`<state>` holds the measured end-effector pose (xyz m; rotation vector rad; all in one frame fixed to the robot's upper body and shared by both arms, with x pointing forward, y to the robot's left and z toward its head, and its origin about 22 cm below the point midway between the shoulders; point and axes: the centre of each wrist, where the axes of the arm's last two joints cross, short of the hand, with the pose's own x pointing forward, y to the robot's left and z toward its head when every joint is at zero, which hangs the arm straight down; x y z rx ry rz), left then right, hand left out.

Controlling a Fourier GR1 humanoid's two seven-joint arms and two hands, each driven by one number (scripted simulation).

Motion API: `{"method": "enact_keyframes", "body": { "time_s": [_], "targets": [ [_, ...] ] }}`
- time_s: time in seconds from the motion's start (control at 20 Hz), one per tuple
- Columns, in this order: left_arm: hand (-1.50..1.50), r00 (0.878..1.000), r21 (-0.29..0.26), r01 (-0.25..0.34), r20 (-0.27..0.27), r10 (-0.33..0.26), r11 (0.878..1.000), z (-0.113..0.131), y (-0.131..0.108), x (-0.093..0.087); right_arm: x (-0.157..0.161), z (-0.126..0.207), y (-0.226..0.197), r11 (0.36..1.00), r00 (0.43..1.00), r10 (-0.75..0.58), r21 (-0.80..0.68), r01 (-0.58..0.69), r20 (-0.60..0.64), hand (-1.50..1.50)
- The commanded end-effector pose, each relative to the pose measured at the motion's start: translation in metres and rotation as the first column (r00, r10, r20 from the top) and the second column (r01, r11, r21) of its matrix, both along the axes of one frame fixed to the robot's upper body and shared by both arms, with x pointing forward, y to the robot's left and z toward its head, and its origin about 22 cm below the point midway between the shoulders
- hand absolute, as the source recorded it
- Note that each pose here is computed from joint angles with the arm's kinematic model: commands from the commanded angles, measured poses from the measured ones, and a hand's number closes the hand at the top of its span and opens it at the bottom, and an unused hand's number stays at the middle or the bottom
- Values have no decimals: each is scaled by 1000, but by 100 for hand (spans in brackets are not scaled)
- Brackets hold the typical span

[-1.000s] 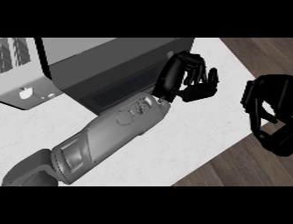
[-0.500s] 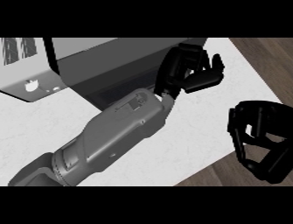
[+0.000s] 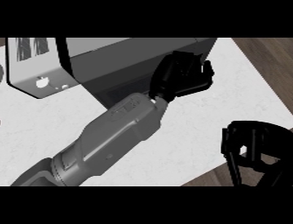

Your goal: Pick up the milk, place it into the microwave and close the microwave

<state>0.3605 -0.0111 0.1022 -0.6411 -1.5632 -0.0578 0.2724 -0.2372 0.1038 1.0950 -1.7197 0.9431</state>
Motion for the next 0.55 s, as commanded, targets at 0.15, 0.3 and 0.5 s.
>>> {"method": "enact_keyframes", "body": {
  "time_s": [0.15,0.3,0.5],
  "targets": [
    [150,966,-4,-162,-206,157,987,-68,54,13,-22,-7,10,999,1000,6,34,-5,-17,150],
    [150,968,1,-144,-206,141,990,-77,56,10,-33,-11,16,998,1000,8,55,-7,-24,150],
    [150,972,-22,-125,-205,117,992,-85,58,8,-44,-12,24,998,1000,6,65,-5,-25,150]
  ]
}}
